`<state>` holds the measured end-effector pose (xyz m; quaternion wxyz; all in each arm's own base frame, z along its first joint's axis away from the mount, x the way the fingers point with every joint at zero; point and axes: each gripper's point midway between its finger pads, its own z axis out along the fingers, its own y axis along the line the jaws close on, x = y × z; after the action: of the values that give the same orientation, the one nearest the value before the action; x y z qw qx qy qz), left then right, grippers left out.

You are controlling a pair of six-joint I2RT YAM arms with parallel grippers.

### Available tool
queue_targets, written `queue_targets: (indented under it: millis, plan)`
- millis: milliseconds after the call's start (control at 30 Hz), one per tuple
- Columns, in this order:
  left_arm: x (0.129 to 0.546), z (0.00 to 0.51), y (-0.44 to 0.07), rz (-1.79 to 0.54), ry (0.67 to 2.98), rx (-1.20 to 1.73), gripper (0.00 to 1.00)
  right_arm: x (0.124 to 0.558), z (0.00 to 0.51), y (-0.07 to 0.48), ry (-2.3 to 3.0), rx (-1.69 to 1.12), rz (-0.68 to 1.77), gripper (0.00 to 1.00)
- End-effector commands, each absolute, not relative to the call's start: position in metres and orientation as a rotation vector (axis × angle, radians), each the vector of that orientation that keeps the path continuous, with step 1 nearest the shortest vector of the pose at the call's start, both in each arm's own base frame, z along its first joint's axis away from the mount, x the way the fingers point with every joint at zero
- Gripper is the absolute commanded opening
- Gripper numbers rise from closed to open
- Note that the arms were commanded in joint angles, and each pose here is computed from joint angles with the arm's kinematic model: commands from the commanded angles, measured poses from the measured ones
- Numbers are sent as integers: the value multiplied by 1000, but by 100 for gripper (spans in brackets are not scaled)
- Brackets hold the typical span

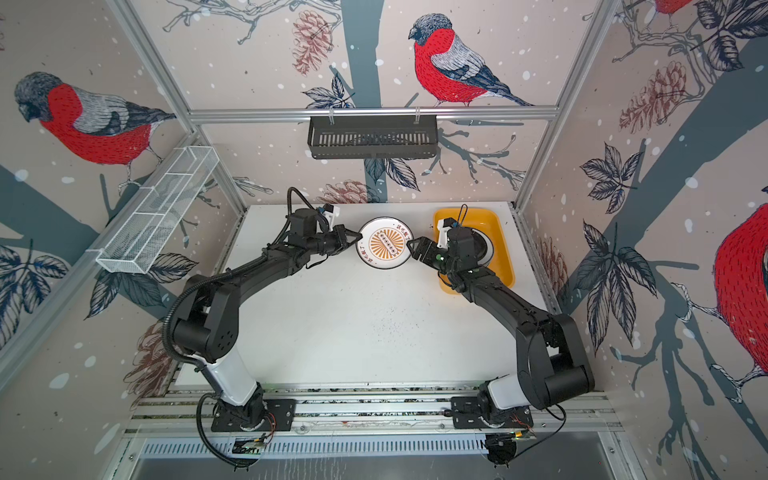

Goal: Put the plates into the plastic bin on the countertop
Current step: 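Carry the sunburst plate toward the right gripper while the right gripper closes on its rim, then open the left gripper and carry the sunburst plate into the bin with the right gripper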

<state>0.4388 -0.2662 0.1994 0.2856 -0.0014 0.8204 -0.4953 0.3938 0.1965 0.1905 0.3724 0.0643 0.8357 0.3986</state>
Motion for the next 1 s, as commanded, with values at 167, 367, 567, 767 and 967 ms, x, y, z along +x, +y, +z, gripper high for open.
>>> queue_targets:
  millis: [167,367,567,767,967]
  plan:
    - [439,221,-276,-1387,2116,58,2,397,200,209,2105,134,1080,60]
    - [438,222,-276,-1389,2112,62,2,397,199,214,2107,131,1097,43]
    - [438,223,-277,-1391,2108,66,2,397,198,217,2113,121,1106,28]
    - [437,224,-277,-1396,2098,66,2,397,197,216,2119,134,1099,19]
    - [436,229,-275,-1390,2080,71,20,397,195,215,2122,159,1101,6]
